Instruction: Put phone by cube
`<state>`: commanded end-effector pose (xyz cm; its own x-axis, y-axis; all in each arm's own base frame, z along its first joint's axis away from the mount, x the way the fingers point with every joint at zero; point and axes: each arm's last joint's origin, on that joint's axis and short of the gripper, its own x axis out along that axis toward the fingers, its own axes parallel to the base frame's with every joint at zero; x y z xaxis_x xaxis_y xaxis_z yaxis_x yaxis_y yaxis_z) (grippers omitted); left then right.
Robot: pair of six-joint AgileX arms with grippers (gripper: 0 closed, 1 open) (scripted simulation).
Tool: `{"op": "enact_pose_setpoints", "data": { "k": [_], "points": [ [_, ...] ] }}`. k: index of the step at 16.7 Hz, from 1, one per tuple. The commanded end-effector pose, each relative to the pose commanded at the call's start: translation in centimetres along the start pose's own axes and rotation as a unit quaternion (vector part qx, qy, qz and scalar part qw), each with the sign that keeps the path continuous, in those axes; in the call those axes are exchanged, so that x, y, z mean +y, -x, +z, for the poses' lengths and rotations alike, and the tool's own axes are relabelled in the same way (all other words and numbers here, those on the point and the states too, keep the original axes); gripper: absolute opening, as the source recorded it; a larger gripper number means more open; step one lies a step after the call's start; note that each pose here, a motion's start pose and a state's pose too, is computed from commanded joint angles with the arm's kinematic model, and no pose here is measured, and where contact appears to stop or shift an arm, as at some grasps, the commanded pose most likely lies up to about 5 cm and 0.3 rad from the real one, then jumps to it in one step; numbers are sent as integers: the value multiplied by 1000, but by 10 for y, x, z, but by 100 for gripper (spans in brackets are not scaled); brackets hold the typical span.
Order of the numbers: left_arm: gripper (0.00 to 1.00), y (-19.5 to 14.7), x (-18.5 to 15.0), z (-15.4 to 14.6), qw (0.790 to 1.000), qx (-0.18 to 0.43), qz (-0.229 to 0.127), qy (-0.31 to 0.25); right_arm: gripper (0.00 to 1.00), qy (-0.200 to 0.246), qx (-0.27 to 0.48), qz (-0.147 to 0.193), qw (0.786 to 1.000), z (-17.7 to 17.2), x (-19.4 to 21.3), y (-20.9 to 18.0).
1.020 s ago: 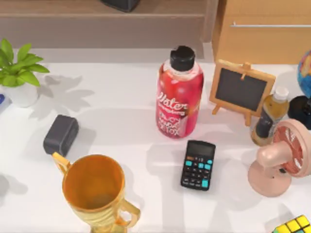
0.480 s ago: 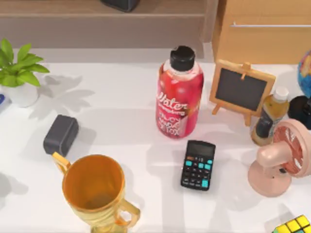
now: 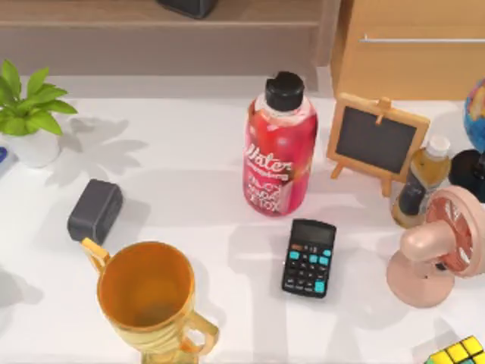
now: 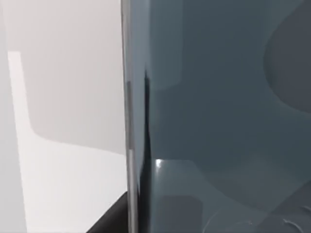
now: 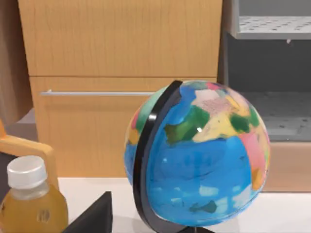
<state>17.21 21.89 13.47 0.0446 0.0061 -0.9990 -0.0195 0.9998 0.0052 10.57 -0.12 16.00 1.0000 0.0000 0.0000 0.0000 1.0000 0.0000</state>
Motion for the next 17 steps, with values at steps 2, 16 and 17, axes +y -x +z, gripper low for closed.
{"op": "enact_pose_setpoints", "data": {
  "k": [2, 16, 17],
  "points": [
    [0, 17, 4, 7, 999, -24, 25, 10, 100, 0, 0, 0, 1000, 0, 0, 0],
    [0, 180, -125, 120, 952, -297, -44, 57, 100, 0, 0, 0, 1000, 0, 0, 0],
    [0, 184, -146, 127, 951, -296, -75, 54, 100, 0, 0, 0, 1000, 0, 0, 0]
  ]
}}
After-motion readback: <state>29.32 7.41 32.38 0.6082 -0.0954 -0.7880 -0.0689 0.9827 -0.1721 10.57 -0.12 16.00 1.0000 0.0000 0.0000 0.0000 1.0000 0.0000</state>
